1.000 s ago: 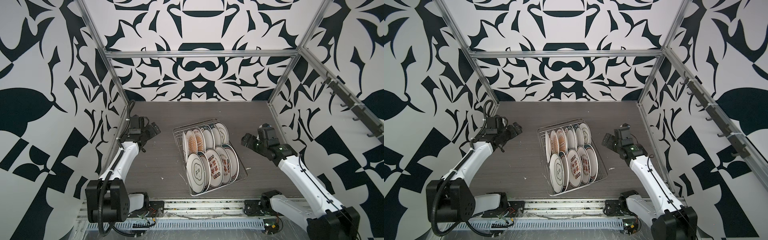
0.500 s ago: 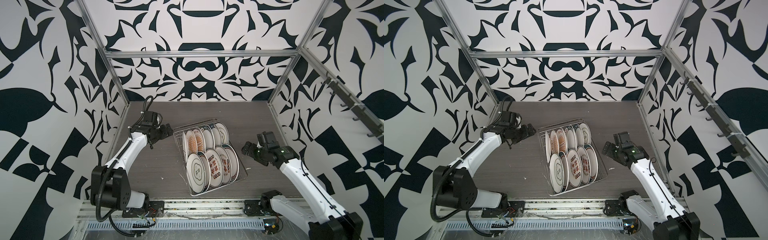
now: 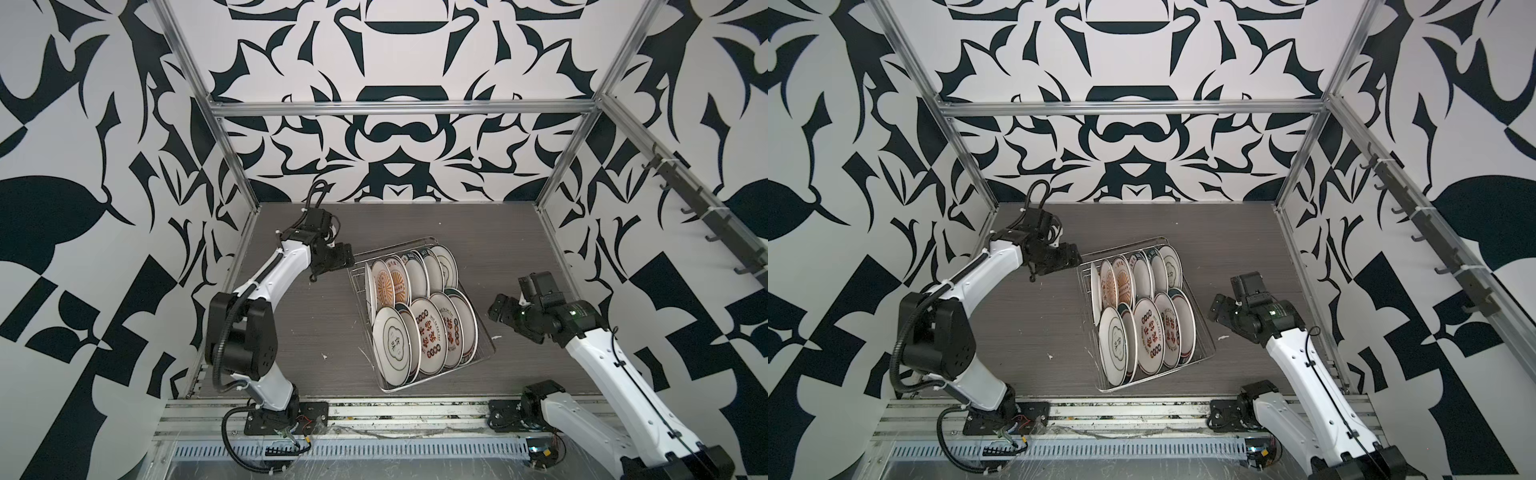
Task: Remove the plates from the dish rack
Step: 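Reach the left gripper to the rack's near corner while the right approaches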
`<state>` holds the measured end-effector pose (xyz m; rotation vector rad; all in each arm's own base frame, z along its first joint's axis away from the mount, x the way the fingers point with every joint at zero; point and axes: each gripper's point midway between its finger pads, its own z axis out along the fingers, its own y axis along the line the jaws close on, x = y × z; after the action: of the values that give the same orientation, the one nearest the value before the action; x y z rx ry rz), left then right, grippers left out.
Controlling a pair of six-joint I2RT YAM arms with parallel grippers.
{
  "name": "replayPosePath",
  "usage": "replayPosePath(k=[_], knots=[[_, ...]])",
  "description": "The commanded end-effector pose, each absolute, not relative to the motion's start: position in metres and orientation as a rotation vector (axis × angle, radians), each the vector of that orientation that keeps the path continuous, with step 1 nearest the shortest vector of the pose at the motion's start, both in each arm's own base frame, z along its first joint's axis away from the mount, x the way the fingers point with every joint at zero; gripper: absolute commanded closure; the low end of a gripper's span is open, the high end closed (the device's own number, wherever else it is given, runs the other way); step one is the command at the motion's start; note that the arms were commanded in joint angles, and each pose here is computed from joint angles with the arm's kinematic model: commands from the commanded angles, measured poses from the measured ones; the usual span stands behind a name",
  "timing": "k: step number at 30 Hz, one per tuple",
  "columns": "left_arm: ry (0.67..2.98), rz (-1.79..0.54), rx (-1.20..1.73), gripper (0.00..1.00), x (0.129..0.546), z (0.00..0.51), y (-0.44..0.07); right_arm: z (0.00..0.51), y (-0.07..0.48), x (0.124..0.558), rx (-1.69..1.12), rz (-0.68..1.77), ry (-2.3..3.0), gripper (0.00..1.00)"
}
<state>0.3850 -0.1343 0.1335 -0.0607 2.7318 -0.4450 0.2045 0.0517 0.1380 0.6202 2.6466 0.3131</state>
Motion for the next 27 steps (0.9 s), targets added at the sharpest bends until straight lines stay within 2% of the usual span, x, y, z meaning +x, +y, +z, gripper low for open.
replayPosePath(k=[1,10,27], knots=[[2.803,-0.381,0.016,0.23,0.386,0.123,-0.132,0.133,0.047,0.197,0.602,0.265,2.677,0.07],[2.832,-0.336,0.095,0.38,0.412,0.110,-0.141,0.133,0.052,0.189,0.560,0.306,2.710,0.09],[2.971,-0.063,0.142,0.66,0.433,0.074,-0.123,0.131,0.061,0.194,0.526,0.368,2.713,0.12]])
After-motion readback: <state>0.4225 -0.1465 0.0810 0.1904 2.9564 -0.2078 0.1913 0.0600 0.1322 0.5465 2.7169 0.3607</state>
